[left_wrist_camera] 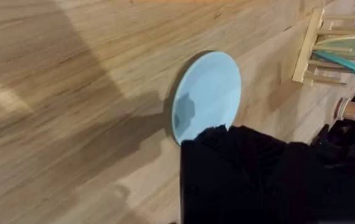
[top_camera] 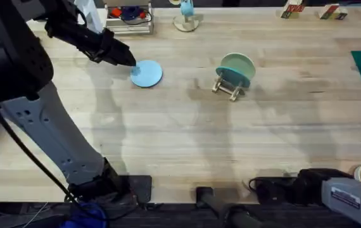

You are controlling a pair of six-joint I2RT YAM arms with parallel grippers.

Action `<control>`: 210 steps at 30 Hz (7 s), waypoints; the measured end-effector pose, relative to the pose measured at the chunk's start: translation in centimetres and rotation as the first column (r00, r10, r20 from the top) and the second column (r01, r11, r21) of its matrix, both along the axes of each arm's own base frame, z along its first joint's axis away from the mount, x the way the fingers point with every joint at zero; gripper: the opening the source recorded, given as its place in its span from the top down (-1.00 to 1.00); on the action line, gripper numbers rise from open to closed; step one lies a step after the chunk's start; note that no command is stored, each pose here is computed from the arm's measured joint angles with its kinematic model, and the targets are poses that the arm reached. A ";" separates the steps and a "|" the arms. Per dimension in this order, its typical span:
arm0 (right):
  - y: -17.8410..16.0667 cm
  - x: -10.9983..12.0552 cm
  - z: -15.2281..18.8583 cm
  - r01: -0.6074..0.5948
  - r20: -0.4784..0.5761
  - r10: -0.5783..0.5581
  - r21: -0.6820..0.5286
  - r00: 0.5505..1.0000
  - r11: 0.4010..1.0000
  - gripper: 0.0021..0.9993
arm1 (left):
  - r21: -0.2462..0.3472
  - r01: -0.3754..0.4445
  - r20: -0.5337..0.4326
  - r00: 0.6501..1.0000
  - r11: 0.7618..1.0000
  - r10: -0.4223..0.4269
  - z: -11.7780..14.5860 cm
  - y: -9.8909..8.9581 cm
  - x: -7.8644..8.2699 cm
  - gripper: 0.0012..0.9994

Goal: Pick up the plates from the table one by one and place each into a slot on the dish rack.

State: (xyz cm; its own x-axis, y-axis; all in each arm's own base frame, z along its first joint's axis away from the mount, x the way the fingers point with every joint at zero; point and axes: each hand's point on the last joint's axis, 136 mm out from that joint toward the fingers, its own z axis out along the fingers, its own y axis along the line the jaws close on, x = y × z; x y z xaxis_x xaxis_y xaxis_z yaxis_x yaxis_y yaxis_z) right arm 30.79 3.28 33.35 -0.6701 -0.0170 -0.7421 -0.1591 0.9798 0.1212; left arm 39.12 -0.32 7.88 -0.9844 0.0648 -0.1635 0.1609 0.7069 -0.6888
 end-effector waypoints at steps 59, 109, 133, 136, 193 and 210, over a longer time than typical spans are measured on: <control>11.9 1.4 -0.8 -0.304 -0.036 0.310 0.116 0.950 0.946 -0.99 | -0.142 -0.044 -0.174 0.985 0.989 0.018 -4.6 -1.1 -0.7 0.92; 30.1 8.7 -14.2 -0.398 -0.297 0.459 0.245 0.837 0.884 -0.99 | -0.141 -0.044 -0.174 0.985 0.989 0.019 -4.6 -1.1 -0.7 0.92; 31.3 10.2 -23.4 -0.236 -0.473 0.344 0.273 0.811 0.933 -0.99 | -0.141 -0.043 -0.173 0.985 0.989 0.019 -4.6 -1.1 -0.7 0.92; 31.3 10.2 -23.9 -0.215 -0.487 0.330 0.277 0.809 0.937 -0.99 | -0.141 -0.043 -0.173 0.985 0.989 0.019 -4.6 -1.1 -0.7 0.92; 34.4 10.1 -27.6 -0.091 -0.573 0.358 0.441 0.737 0.893 0.65 | -0.141 -0.044 -0.170 0.985 0.989 0.020 -4.6 -1.1 -0.6 0.92; 34.6 10.1 -27.1 -0.093 -0.567 0.384 0.473 0.729 0.876 0.94 | -0.145 -0.050 -0.172 0.985 0.988 0.024 -4.6 -1.0 -0.6 0.92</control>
State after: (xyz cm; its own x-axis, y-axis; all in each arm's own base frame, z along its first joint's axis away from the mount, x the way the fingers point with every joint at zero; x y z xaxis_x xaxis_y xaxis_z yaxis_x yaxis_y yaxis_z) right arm 40.92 37.90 6.29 -0.9902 -0.0555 -0.1283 -0.1250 0.7622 0.6351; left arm 38.49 -1.28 3.30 -0.9999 0.0153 0.0006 0.0087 0.5978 -0.8016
